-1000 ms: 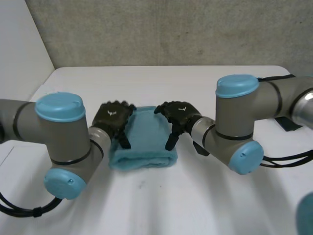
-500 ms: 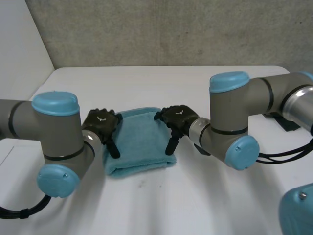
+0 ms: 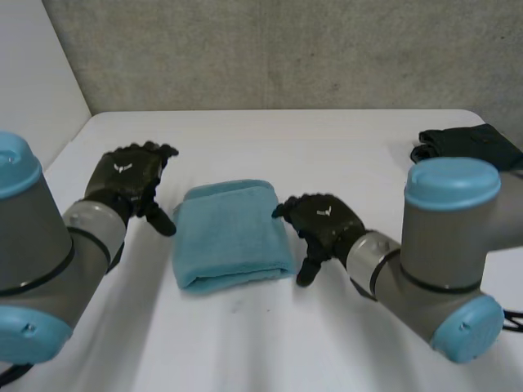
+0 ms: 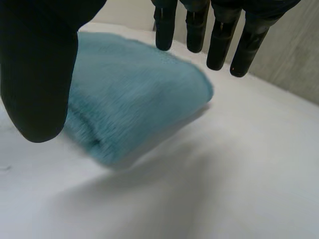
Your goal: Fold the laundry.
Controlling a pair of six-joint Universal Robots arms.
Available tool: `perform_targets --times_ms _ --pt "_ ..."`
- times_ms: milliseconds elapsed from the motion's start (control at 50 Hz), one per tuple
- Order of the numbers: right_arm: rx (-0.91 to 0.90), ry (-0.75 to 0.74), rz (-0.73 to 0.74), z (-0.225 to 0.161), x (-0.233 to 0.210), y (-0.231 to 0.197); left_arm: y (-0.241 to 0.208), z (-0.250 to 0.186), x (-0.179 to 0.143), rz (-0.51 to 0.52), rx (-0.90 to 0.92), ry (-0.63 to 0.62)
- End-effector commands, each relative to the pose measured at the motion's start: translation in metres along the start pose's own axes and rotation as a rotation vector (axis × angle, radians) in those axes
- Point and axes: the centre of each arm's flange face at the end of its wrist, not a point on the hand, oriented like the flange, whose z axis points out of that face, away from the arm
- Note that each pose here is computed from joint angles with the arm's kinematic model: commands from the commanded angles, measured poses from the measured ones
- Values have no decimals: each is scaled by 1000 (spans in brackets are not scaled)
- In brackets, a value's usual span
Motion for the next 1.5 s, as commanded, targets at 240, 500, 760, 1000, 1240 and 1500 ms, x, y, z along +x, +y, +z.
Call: perform_targets --times_ms 240,500,760,1000,1240,1500 --pt "96 -80 1 25 -10 32 25 -6 1 6 -40 1" --pt "123 -87 -21 48 -11 40 28 -5 1 6 -46 -1" --pt "136 -90 -45 61 -12 40 28 -4 0 5 -42 -1" --pt "132 -89 -145 68 -14 46 28 -4 0 4 -40 -3" --pt "137 -86 -151 69 -14 43 28 -4 0 4 -40 -3" --pt "136 -78 -208 76 -12 48 28 -4 0 4 -40 -3"
